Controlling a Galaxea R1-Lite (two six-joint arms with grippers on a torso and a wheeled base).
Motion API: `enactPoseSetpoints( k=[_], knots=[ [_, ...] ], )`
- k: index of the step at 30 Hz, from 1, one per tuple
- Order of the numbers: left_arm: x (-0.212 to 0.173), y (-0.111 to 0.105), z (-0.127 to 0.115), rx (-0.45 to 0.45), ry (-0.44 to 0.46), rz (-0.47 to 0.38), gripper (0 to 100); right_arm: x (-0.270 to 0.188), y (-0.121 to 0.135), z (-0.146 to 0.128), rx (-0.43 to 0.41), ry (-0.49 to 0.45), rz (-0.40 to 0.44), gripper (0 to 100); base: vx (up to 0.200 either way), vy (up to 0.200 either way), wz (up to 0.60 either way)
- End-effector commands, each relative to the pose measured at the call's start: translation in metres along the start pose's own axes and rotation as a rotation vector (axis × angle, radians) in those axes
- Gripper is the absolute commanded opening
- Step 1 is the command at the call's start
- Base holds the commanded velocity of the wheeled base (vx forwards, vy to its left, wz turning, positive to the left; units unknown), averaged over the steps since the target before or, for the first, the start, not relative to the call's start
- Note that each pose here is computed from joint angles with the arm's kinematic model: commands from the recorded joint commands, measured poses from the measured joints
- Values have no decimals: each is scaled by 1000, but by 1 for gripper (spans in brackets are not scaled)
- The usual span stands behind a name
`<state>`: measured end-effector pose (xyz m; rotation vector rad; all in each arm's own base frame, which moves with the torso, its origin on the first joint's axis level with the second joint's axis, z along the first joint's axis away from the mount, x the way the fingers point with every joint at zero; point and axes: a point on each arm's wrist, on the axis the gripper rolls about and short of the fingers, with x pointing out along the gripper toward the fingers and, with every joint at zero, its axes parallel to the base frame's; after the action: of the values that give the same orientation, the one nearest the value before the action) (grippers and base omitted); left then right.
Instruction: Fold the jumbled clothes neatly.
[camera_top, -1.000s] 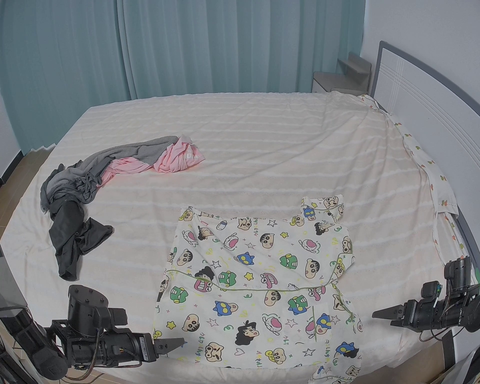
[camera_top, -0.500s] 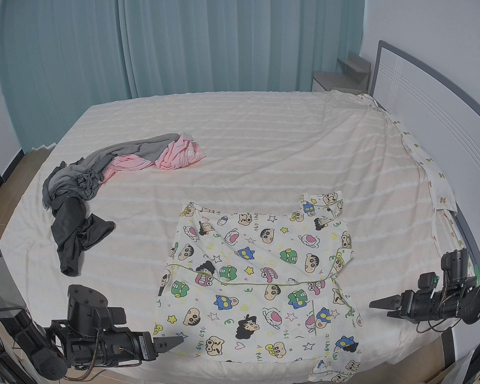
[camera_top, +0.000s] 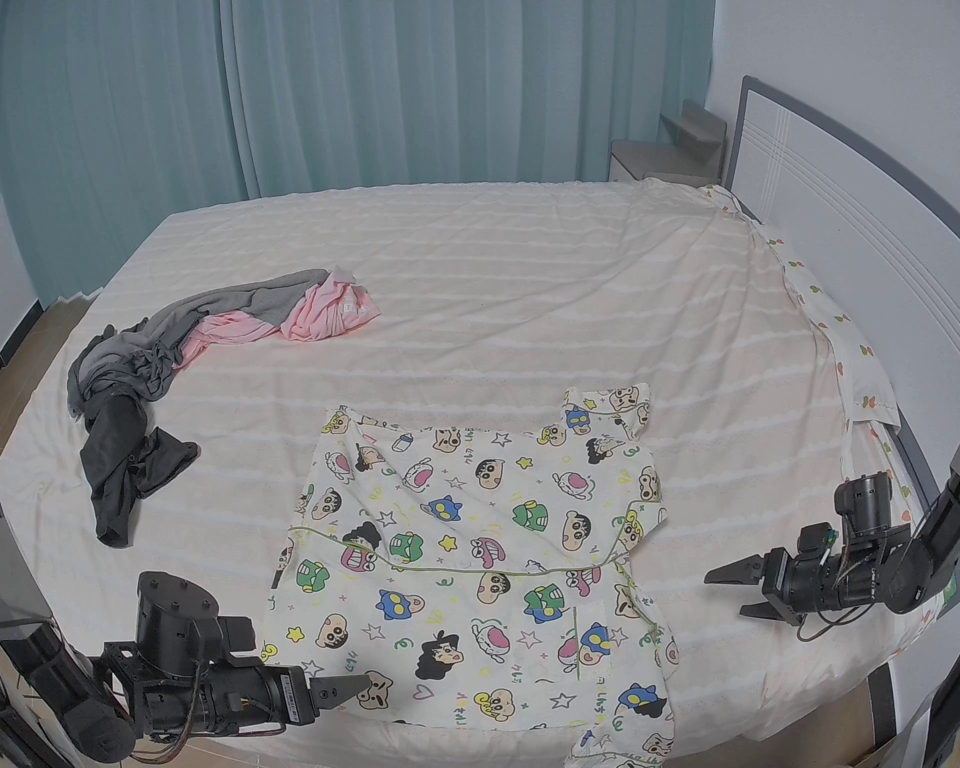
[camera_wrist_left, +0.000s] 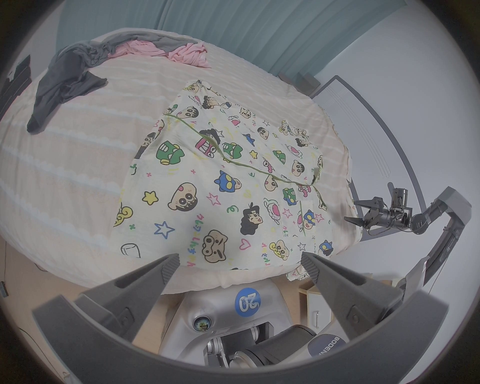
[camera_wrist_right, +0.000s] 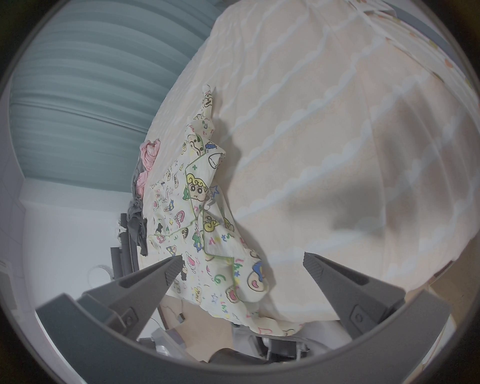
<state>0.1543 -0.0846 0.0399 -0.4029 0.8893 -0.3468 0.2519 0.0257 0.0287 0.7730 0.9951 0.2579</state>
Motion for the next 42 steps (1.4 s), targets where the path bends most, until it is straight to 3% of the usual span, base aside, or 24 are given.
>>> enactPoseSetpoints(
  k=[1, 5, 12, 21, 30, 37, 42],
  knots=[
    [-3, 2, -2, -1, -25, 45, 100, 26, 19, 3, 17, 43, 42, 100, 0, 0, 0],
    [-5, 2, 0, -12, -65, 79, 100, 46, 34, 4, -3, 71, 69, 100, 0, 0, 0],
    [-11, 0, 2, -65, -98, 60, 100, 71, 44, -1, -6, 72, 35, 100, 0, 0, 0],
    [-15, -1, 4, -71, -119, 46, 100, 104, 49, -16, -89, 0, 77, 100, 0, 0, 0],
    [-15, -1, 4, -73, -121, 48, 100, 106, 59, -26, -129, -5, 81, 100, 0, 0, 0],
    [-15, -1, 5, -98, -124, 45, 100, 90, 94, -41, -205, -1, 171, 100, 0, 0, 0],
    [-15, -1, 5, -111, -124, 44, 100, 99, 106, -58, -245, -21, 144, 100, 0, 0, 0]
  ],
)
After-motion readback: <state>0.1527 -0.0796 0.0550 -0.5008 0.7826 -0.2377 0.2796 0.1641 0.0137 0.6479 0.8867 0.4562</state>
